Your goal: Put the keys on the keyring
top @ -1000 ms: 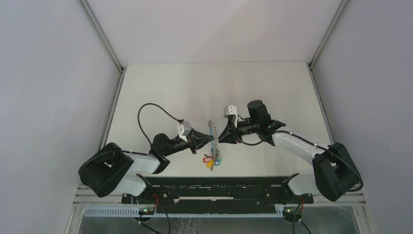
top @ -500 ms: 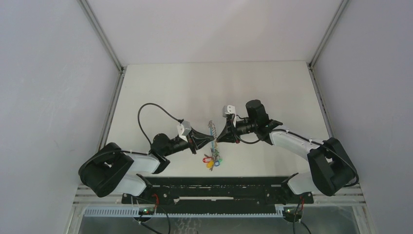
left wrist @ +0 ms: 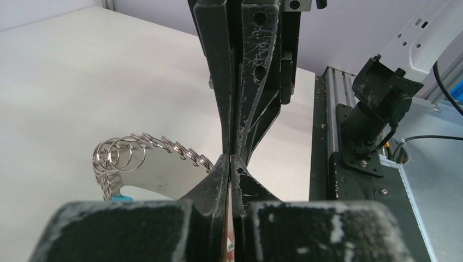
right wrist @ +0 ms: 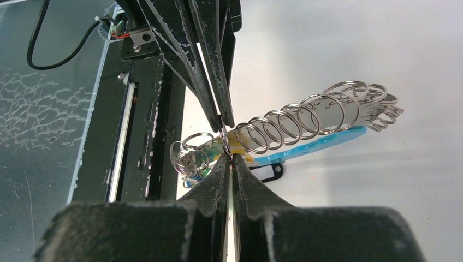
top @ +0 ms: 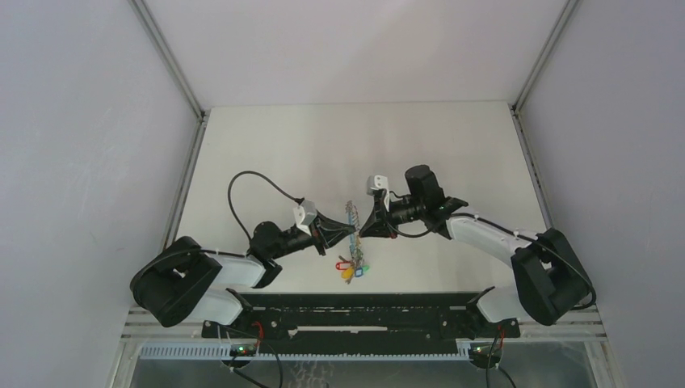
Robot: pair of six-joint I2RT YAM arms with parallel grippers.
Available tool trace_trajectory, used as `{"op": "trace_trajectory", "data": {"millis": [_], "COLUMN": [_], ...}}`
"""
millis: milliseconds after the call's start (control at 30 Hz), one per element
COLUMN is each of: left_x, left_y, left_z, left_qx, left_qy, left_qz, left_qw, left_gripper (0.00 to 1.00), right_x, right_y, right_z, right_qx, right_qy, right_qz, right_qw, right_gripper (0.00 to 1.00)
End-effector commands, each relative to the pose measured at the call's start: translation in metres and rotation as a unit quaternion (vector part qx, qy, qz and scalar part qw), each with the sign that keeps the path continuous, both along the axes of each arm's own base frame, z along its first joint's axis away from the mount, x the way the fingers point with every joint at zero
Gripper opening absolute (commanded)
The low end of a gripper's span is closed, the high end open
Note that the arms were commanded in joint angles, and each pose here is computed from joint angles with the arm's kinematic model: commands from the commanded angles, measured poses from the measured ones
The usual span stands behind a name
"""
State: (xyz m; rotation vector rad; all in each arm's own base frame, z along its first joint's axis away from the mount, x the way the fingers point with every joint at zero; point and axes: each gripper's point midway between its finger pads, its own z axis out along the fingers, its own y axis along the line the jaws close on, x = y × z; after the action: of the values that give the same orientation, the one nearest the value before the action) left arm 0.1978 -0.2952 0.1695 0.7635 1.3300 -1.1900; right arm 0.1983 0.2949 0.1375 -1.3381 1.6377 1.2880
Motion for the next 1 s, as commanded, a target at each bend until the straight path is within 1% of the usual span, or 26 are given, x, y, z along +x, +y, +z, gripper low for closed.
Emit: {"op": "trace_trajectory", "data": {"millis": [0, 67, 167, 267, 333, 433, 567, 667, 833, 967], "left_x": [-0.005, -0.006, -0.007, -0.008, -0.009, -0.010, -0.010, -0.012, -0.020, -0.017], "left_y": [0.004, 0.005, 0.005, 0.006, 0.006, 0.003, 0.005, 0.004, -0.001, -0.007], "left_z": [0.027, 0.026, 0.026, 0.024, 0.023, 0.016, 0.009, -0.001, -0.009, -0.013], "left_qx": [-0.038, -0.037, -0.037, -0.035, -0.032, -0.013, 0.016, 0.037, 0.045, 0.050], "left_qy": [-0.045, -0.044, -0.046, -0.046, -0.046, -0.046, -0.050, -0.038, -0.021, -0.014], "left_qz": [-0.003, -0.005, -0.005, -0.003, -0.007, -0.017, -0.018, -0.025, -0.053, -0.065], "left_qw": [0.998, 0.998, 0.998, 0.998, 0.998, 0.999, 0.998, 0.998, 0.997, 0.997], "left_gripper": [0.08, 0.14, 0.26, 0.29, 0.34, 0.39, 0.42, 0.43, 0.44, 0.44], "right_x": [0.001, -0.004, -0.005, -0.005, -0.005, -0.005, -0.003, -0.003, -0.003, -0.003], "right_y": [0.002, 0.000, -0.002, -0.004, -0.004, -0.004, -0.004, -0.001, 0.000, -0.001], "right_z": [0.033, 0.036, 0.035, 0.038, 0.041, 0.043, 0.041, 0.041, 0.044, 0.046], "right_qx": [0.010, 0.004, -0.021, -0.031, -0.035, -0.045, -0.057, -0.060, -0.064, -0.066], "right_qy": [-0.057, -0.064, -0.070, -0.069, -0.076, -0.087, -0.084, -0.085, -0.091, -0.096], "right_qz": [0.010, 0.025, 0.023, 0.022, 0.020, 0.018, 0.016, 0.017, 0.014, 0.010], "right_qw": [0.998, 0.998, 0.997, 0.997, 0.996, 0.995, 0.995, 0.994, 0.994, 0.993], "right_gripper": [0.00, 0.00, 0.00, 0.00, 0.00, 0.00, 0.00, 0.00, 0.00, 0.00]}}
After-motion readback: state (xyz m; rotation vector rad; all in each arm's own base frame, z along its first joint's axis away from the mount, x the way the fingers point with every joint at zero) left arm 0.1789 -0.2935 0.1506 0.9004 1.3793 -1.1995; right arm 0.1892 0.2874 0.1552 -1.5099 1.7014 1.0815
